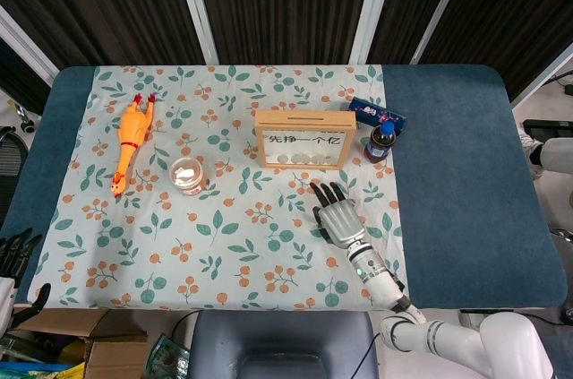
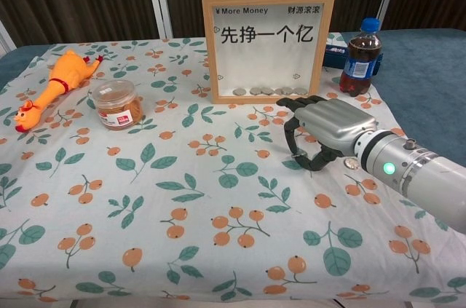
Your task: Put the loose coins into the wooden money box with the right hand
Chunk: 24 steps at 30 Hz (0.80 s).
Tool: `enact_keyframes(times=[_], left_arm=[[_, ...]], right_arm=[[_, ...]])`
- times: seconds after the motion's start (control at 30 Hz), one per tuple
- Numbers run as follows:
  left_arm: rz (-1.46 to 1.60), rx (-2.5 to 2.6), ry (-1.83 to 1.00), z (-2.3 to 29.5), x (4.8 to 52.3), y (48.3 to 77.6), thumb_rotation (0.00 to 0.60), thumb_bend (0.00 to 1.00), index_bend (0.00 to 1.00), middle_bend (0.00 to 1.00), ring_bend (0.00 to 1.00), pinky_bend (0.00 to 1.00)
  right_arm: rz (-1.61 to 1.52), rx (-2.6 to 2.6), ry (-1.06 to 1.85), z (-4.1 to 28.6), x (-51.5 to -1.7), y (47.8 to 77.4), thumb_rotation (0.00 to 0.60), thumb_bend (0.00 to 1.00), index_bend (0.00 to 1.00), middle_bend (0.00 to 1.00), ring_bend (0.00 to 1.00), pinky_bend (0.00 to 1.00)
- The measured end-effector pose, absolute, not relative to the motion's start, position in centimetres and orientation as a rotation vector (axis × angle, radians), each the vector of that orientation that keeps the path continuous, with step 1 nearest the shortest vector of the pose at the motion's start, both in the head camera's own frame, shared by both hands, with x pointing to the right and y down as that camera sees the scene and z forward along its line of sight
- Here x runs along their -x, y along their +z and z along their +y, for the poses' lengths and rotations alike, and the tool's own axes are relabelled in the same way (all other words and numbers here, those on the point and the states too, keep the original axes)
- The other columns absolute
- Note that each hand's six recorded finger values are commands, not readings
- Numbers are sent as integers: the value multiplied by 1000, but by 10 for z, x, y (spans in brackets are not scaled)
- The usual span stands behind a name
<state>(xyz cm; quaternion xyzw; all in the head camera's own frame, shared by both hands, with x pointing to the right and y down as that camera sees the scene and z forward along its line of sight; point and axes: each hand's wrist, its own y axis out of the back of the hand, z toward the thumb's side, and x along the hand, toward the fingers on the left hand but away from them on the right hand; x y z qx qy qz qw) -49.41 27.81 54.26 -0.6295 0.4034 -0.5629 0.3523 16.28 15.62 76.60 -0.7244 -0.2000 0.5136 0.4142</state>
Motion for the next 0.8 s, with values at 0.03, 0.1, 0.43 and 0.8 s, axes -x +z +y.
enact_keyframes(times=[0.03,0.1,0.43,0.8], left_arm=[[1045,1629,-1454,278,494,542,600,408,0,0,0,0],[1047,1630,-1451,278,494,542,600,408,0,0,0,0],[1041,1636,-1450,277,493,544,600,408,0,0,0,0],[1039,1639,-1453,276,492,545,600,408,0,0,0,0]], right_arm=[[-507,1821,1290,155,-163,765,600,551,652,102,0,0],[-515,1822,1287,154,-163,764,600,551,653,103,0,0],[-520,1812,1279,152,-164,761,600,602,702,137,0,0],[-570,1812,1256,147,-164,751,600,626,733,154,0,0]])
